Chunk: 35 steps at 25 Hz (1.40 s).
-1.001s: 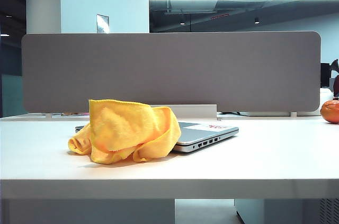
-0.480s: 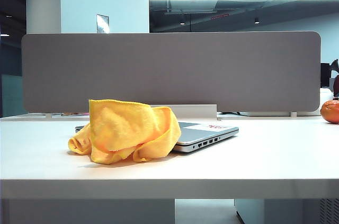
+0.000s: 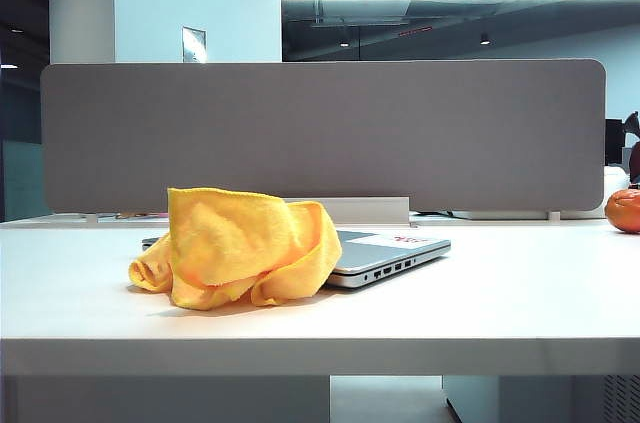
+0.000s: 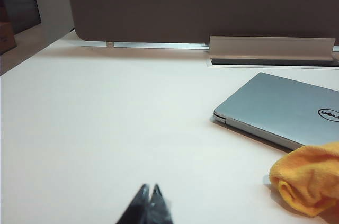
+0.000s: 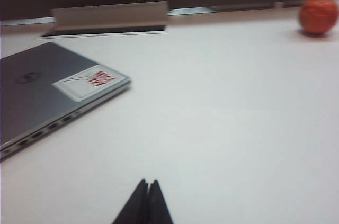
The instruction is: Pick up the yellow rag and put it over the laptop.
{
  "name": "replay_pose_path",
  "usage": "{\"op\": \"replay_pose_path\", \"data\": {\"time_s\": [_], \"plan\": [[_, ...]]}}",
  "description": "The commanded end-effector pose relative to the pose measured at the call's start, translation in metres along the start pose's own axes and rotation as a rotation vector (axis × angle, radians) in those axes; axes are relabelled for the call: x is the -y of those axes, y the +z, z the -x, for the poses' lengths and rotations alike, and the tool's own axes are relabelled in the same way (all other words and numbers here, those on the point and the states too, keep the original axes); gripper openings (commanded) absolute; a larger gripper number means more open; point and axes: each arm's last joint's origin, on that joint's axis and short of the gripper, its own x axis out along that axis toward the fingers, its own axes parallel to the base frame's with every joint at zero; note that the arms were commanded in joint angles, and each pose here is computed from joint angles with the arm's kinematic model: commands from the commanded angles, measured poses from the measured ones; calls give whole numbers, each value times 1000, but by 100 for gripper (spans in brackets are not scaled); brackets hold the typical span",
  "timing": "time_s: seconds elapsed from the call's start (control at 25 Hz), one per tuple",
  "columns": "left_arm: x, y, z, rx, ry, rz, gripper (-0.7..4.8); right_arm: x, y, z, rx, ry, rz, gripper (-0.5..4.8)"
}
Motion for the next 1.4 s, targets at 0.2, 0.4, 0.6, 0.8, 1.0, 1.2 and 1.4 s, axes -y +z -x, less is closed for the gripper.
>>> {"op": "replay_pose_path", "data": {"time_s": [0.2, 0.4, 0.6, 0.8, 1.0, 1.2, 1.4], "plan": [[0, 2, 0, 10, 0, 3, -6, -7, 0, 1, -6, 257, 0, -6], [0, 2, 0, 10, 0, 3, -6, -11, -1, 2, -15, 377, 1, -5], [0, 2, 0, 10, 0, 3, -6, -12, -1, 2, -20, 427, 1, -5], [0, 2, 0, 11, -13, 67, -6, -13, -1, 3, -26, 466, 0, -5], [4, 5, 1, 26, -137, 66, -6, -13, -2, 3, -31, 483, -1, -5], [5, 30, 5, 69, -171, 222, -6, -13, -2, 3, -31, 482, -1, -5], [5, 62, -5, 15, -185, 220, -6, -13, -2, 3, -30, 476, -1, -5]]}}
